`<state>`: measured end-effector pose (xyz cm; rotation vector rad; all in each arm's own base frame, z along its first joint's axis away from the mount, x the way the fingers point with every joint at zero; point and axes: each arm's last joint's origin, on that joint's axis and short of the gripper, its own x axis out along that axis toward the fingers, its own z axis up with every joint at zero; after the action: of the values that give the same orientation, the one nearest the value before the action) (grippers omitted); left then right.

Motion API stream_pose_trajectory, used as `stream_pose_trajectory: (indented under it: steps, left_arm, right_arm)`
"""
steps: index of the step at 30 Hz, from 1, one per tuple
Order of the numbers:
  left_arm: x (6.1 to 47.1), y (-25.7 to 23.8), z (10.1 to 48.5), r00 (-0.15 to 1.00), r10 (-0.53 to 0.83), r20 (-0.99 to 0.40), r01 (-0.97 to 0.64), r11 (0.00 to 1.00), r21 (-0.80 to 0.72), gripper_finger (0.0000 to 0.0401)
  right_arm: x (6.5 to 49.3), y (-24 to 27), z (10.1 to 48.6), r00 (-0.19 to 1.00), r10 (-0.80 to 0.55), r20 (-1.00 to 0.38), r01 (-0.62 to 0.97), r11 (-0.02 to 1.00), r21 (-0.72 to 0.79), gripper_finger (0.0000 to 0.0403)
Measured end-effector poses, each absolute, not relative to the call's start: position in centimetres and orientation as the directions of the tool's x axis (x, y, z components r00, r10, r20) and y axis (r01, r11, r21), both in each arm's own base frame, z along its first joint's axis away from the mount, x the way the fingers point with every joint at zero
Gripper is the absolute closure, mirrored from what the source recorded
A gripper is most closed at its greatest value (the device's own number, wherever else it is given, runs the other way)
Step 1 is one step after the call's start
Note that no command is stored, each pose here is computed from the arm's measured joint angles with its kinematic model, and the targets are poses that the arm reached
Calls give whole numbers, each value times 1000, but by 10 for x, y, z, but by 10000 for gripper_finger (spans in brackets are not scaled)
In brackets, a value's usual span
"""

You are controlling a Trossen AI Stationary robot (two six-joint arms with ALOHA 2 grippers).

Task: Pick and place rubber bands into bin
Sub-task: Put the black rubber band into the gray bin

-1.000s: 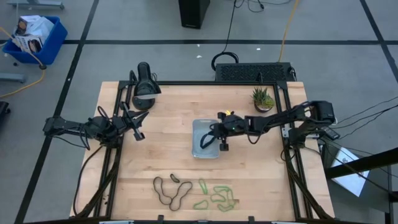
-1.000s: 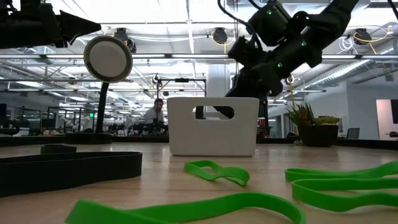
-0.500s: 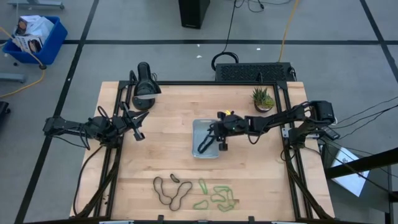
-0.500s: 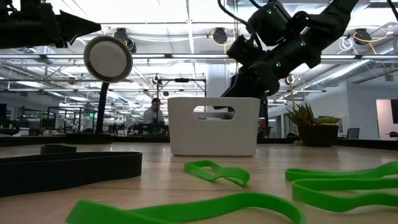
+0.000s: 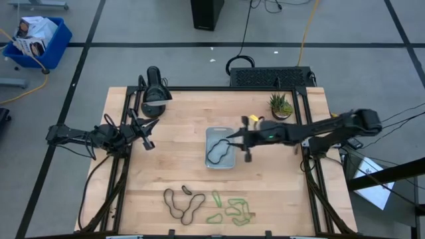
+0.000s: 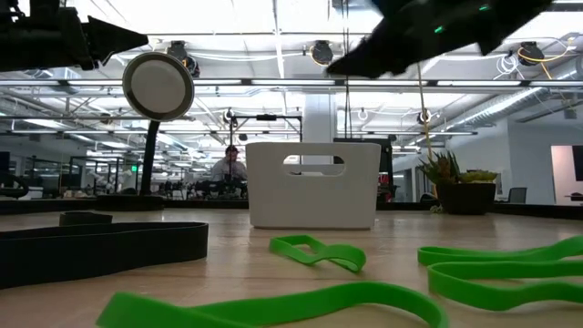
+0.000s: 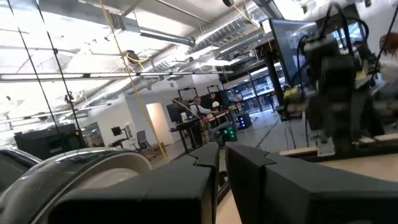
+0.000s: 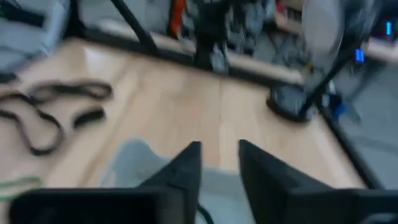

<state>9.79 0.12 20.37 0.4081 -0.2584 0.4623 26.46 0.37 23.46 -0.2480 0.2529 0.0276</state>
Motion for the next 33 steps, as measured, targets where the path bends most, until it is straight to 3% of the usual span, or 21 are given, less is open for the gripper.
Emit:
stream_pose_trajectory:
  steps: [2,4,13,17,21,28,33]
  left_arm:
    - [98,1,203,864,384,326,-486,807,336,364]
    - [99,1,202,868,388,310,-484,801,352,364]
    - [102,1,189,901,387,196,-431,853,295,364]
    - [106,-3,174,964,259,57,-265,924,276,376]
    - [109,-7,167,989,144,-18,-140,980,143,395]
    - [117,-20,173,996,17,-86,-23,998,-63,396]
    - [133,-41,193,984,-54,-169,34,992,-120,398]
  right_arm:
    - [248,3,239,985,7,-171,-49,969,-242,370]
    - [232,1,238,992,8,-126,-38,969,-242,392]
    - [179,-2,202,1000,-9,-6,8,976,-216,400]
    - [165,-3,190,1000,-12,22,17,967,-254,402]
    - [160,-4,192,999,-24,32,32,962,-271,402]
    - [159,-6,190,999,32,7,-28,947,-319,402]
    - [159,-7,190,1000,23,7,-19,935,-354,402]
